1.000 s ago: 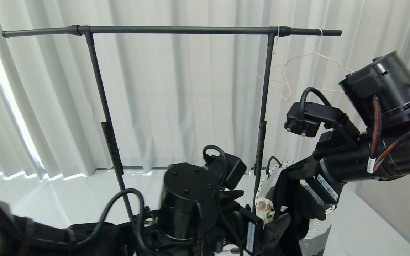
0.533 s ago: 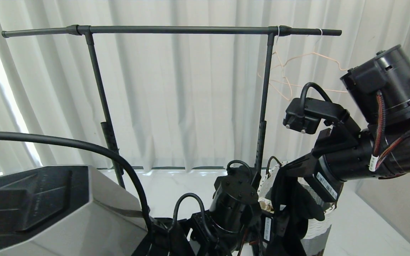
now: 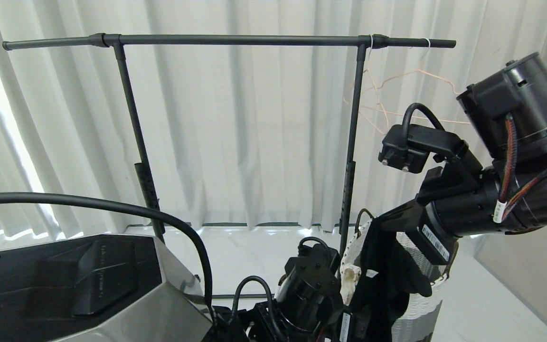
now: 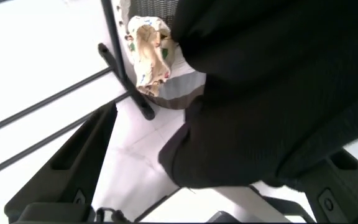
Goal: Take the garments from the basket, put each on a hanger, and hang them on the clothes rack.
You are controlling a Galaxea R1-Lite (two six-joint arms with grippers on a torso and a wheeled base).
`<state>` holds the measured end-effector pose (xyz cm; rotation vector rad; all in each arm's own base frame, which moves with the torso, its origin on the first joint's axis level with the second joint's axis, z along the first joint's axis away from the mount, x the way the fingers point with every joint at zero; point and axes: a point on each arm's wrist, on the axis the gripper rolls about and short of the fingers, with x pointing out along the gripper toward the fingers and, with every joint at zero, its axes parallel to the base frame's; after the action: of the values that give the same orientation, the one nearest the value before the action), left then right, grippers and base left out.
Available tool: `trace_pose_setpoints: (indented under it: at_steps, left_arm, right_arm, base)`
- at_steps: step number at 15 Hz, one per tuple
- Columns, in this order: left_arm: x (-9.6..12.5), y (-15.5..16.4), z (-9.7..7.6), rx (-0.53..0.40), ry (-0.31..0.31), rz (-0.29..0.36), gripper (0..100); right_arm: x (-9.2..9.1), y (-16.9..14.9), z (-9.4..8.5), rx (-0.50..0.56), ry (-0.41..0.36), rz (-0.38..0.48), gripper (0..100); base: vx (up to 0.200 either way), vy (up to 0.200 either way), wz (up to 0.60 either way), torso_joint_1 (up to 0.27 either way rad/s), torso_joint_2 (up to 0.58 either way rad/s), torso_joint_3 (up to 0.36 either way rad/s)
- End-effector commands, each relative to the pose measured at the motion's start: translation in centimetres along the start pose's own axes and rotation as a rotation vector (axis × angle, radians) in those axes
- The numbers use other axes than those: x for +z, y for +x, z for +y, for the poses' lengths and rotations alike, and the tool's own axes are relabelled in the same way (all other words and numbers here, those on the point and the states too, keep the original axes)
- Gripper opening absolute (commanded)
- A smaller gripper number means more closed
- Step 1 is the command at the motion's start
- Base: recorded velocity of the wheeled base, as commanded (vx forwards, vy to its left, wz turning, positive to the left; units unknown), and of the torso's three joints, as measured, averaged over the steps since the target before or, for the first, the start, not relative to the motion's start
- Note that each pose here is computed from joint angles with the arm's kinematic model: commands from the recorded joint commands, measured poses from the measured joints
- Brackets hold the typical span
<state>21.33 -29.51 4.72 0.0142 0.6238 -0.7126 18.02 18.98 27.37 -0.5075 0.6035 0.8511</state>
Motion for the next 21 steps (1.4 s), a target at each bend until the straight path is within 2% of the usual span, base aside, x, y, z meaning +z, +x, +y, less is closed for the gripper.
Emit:
trace_pose_setpoints:
  at_steps: [1, 2, 5, 7, 8, 10, 13, 16, 17, 18, 20, 21]
  left_arm:
    - [0.3, -0.6, 0.0, 0.002, -0.001, -0.011, 100]
    - [0.3, -0.9, 0.0, 0.002, -0.001, -0.013, 0]
    - [0.6, -2.2, -0.3, 0.009, 0.006, -0.032, 0]
    - [1.0, -4.2, -0.9, -0.014, 0.010, -0.056, 0]
    - [2.6, -6.1, -1.3, -0.042, -0.002, -0.123, 0]
    - [5.8, -10.0, -1.7, -0.092, -0.045, -0.254, 0]
    - [8.5, -16.0, -1.7, -0.121, -0.059, -0.333, 0]
    - [11.7, -22.2, -1.5, -0.140, -0.075, -0.407, 0]
    - [12.3, -24.4, -1.2, -0.134, -0.078, -0.419, 0]
    - [12.4, -25.0, -1.0, -0.128, -0.079, -0.414, 0]
    - [12.1, -26.7, 0.5, -0.052, -0.065, -0.370, 0]
    - [12.0, -27.1, 0.8, -0.022, -0.029, -0.342, 0]
  right_arm:
    - [0.0, 0.0, 0.0, 0.000, 0.000, 0.001, 0]
    - [0.0, 0.0, 0.0, -0.003, 0.001, 0.002, 0]
    - [-0.4, 0.1, -0.3, -0.011, 0.013, 0.018, 0]
    - [-0.8, 0.4, -0.4, -0.011, 0.047, 0.038, 0]
    - [-1.1, 0.6, -0.3, -0.011, 0.089, 0.055, 0]
    - [-1.4, 0.4, -0.3, -0.011, 0.117, 0.056, 0]
    - [-1.0, -0.6, -0.7, -0.028, 0.133, 0.014, 0]
    - [0.5, -2.1, -1.1, -0.046, 0.134, -0.067, 0]
    - [1.1, -2.7, -1.2, -0.051, 0.132, -0.101, 0]
    - [1.3, -2.9, -1.2, -0.050, 0.129, -0.112, 0]
    - [2.0, -3.3, -0.8, -0.038, 0.113, -0.143, 0]
    - [2.1, -3.4, -0.5, -0.032, 0.106, -0.148, 0]
  base:
    - [0.000, 0.000, 0.00, 0.000, 0.00, 0.000]
    - [0.000, 0.000, 0.00, 0.000, 0.00, 0.000]
    - [0.000, 0.000, 0.00, 0.000, 0.00, 0.000]
    - [0.000, 0.000, 0.00, 0.000, 0.00, 0.000]
    - [0.000, 0.000, 0.00, 0.000, 0.00, 0.000]
    - [0.000, 0.000, 0.00, 0.000, 0.00, 0.000]
    - [0.000, 0.000, 0.00, 0.000, 0.00, 0.000]
    - [0.000, 0.000, 0.00, 0.000, 0.00, 0.000]
    - [0.000, 0.000, 0.00, 0.000, 0.00, 0.000]
    - [0.000, 0.000, 0.00, 0.000, 0.00, 0.000]
    - [0.000, 0.000, 0.00, 0.000, 0.00, 0.000]
    - [0.000, 0.000, 0.00, 0.000, 0.00, 0.000]
